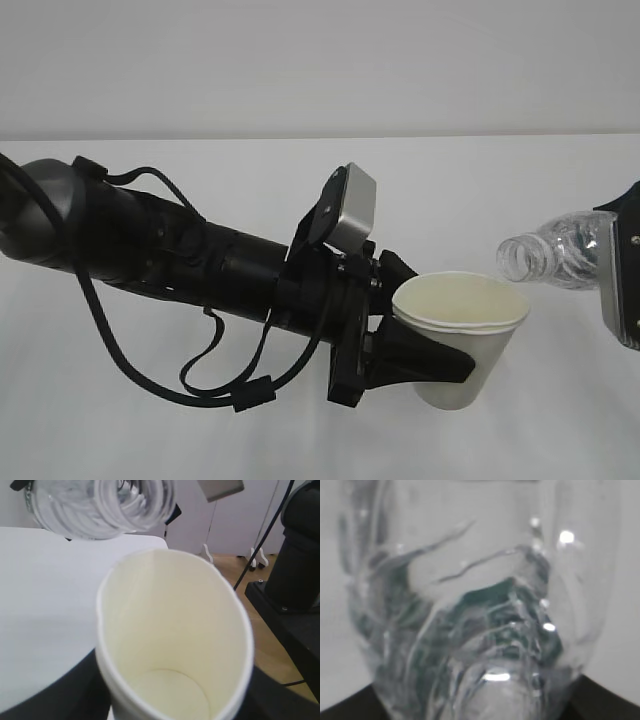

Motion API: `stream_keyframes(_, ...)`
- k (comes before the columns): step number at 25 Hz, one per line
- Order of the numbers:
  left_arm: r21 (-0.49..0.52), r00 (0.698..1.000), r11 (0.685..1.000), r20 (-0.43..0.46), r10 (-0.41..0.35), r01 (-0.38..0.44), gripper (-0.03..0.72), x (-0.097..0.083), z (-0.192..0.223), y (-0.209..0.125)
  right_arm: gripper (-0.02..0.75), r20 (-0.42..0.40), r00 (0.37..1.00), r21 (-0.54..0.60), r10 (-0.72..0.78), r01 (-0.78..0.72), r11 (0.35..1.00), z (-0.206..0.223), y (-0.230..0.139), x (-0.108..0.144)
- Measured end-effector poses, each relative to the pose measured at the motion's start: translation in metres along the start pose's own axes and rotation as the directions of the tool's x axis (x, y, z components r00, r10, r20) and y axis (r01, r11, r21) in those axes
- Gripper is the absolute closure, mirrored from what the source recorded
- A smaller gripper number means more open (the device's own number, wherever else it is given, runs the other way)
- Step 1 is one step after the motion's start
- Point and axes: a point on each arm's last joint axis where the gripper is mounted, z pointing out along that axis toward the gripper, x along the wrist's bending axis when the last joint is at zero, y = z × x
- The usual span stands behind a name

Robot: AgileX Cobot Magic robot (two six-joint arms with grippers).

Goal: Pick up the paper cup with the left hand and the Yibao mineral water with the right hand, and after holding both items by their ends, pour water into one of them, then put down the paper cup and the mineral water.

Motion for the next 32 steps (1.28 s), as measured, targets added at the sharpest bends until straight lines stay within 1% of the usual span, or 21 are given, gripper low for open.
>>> stream_keyframes(3, 0.004, 1.000, 1.000, -0.005, 0.000, 0.000, 0.267, 0.000, 0.000, 0.000, 0.328, 0.000, 1.000, 0.000, -0.001, 0.001, 1.000, 0.000, 0.000, 0.000)
stream_keyframes(8, 0.038, 0.999, 0.999, -0.042, 0.004, -0.002, 0.267, 0.003, 0.004, -0.002, 0.329, -0.002, 1.000, 0.001, -0.004, 0.004, 1.000, 0.000, 0.000, 0.000)
stream_keyframes(13, 0.052, 0.999, 0.999, -0.048, 0.008, -0.006, 0.238, 0.001, 0.019, -0.003, 0.329, -0.004, 1.000, 0.001, -0.004, 0.004, 1.000, 0.000, 0.000, 0.000)
stream_keyframes(22, 0.025, 0.997, 1.000, -0.075, 0.012, -0.010, 0.235, 0.004, 0.021, -0.003, 0.328, -0.003, 1.000, 0.002, -0.013, 0.013, 1.000, 0.000, 0.000, 0.000)
stream_keyframes(32, 0.023, 0.997, 1.000, -0.078, 0.011, -0.010, 0.235, 0.004, 0.021, -0.002, 0.329, -0.002, 0.998, 0.008, -0.058, 0.058, 0.998, 0.000, -0.001, 0.000)
